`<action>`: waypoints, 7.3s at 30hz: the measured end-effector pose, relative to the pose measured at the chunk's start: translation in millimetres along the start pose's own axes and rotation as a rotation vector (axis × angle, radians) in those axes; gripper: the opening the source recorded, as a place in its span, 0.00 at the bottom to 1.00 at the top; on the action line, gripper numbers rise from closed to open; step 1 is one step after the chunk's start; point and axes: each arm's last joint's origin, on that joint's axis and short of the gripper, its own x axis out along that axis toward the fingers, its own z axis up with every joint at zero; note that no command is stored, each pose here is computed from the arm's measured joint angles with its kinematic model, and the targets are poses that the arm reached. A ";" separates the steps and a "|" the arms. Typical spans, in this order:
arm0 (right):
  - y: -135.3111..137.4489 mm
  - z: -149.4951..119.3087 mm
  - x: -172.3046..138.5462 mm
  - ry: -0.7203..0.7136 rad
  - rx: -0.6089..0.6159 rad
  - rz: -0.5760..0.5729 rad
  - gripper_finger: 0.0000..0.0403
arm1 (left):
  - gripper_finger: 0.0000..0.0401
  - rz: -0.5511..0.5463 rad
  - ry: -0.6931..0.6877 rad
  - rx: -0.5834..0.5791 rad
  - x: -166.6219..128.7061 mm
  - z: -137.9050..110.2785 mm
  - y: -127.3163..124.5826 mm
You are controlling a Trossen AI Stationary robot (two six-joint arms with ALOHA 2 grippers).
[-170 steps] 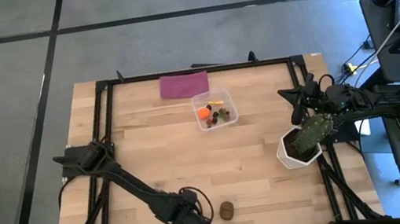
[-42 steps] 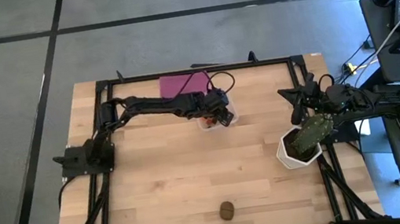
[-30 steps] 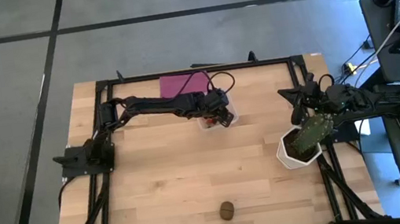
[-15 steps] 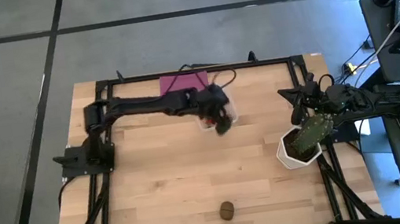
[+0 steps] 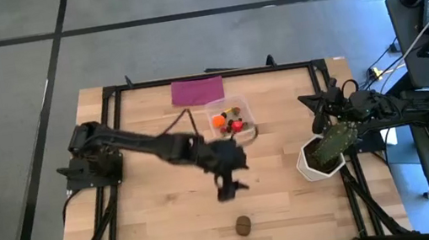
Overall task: Pick and placing Produce into tupperware
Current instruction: Put the brown kiwi into the transparent bin
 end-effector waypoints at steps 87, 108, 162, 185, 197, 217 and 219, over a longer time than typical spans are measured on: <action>-0.7 -5.6 -0.2 0.050 0.120 -0.010 0.02 | 0.70 0.269 0.124 -0.748 132.9 -126.4 -108.0; -0.7 -5.6 -0.2 0.050 0.120 -0.010 0.02 | 0.70 0.306 0.328 -0.734 129.3 -142.0 -104.0; -0.6 -5.6 -0.2 0.051 0.123 -0.007 0.02 | 0.59 0.294 0.401 -0.804 132.9 -128.8 -65.7; -0.4 -5.6 0.1 0.051 0.123 -0.007 0.02 | 0.59 0.053 -0.062 -0.627 79.1 -14.3 85.8; 0.1 -5.4 0.9 0.053 0.119 -0.007 0.02 | 0.59 0.472 -0.081 -0.589 2.8 -7.4 184.7; 1.2 -6.0 2.7 0.067 0.105 -0.010 0.02 | 0.59 0.706 0.116 -0.641 36.3 -58.6 236.3; 1.8 -5.6 3.6 0.067 0.105 -0.012 0.02 | 0.60 0.709 0.138 -0.642 42.7 -64.2 238.8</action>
